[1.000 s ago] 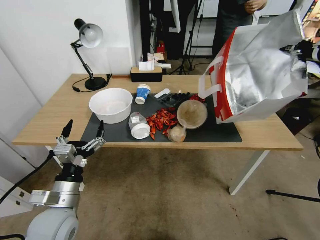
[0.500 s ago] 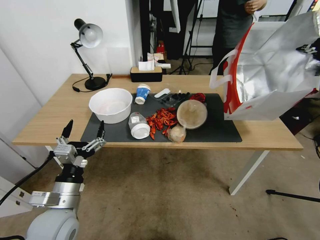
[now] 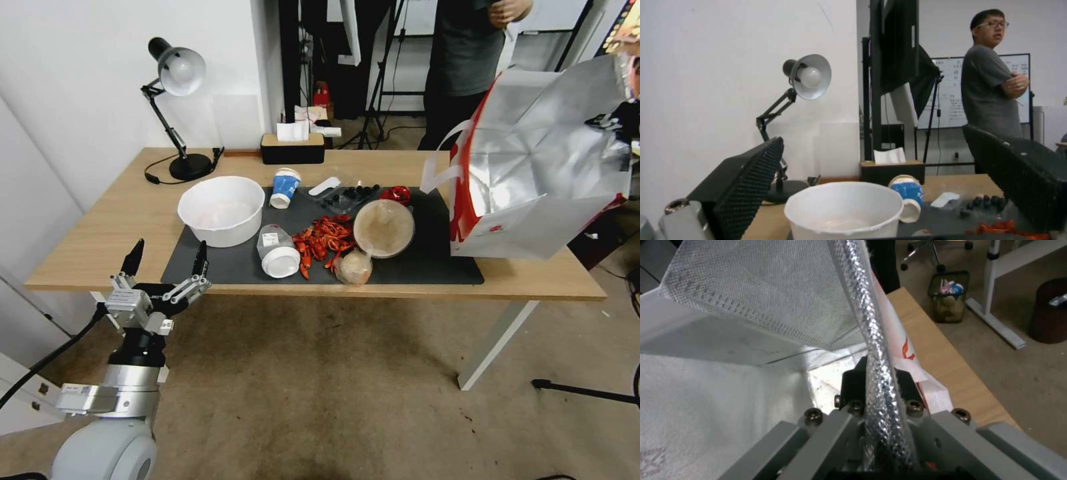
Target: Pick up the food delivery bag from the floor and place it on the table.
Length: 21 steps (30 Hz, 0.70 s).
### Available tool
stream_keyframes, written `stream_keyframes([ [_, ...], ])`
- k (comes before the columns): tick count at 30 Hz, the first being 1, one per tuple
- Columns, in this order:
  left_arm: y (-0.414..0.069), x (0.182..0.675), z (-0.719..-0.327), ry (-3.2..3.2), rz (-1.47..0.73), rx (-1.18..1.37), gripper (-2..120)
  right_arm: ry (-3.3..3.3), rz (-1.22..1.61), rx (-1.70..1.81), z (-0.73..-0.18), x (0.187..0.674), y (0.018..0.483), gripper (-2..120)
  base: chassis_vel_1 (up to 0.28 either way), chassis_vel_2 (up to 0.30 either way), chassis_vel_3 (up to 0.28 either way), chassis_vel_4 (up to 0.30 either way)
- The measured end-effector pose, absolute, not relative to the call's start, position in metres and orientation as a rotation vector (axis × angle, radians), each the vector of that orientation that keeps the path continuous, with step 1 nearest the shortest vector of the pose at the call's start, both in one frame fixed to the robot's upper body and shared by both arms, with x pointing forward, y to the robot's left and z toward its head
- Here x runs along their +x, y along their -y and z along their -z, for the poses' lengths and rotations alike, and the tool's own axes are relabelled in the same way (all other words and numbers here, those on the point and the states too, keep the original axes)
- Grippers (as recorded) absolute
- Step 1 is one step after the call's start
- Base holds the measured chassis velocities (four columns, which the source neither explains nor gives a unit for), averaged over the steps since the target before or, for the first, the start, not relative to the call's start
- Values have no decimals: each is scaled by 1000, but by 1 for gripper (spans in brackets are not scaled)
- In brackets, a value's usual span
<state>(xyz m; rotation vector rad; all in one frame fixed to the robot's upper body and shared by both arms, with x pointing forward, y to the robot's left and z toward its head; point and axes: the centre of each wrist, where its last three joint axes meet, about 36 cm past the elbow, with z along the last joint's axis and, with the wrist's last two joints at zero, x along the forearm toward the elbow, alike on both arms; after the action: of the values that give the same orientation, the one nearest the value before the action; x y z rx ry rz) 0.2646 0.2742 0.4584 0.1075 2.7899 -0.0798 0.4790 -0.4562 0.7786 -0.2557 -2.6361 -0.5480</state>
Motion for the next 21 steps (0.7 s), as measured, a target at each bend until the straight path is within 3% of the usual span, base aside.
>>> stream_keyframes([
  [21, -274, 264, -459, -2791, 80, 102, 100, 2566, 533, -277, -758, 490, 459, 0, 0, 0, 0, 0],
])
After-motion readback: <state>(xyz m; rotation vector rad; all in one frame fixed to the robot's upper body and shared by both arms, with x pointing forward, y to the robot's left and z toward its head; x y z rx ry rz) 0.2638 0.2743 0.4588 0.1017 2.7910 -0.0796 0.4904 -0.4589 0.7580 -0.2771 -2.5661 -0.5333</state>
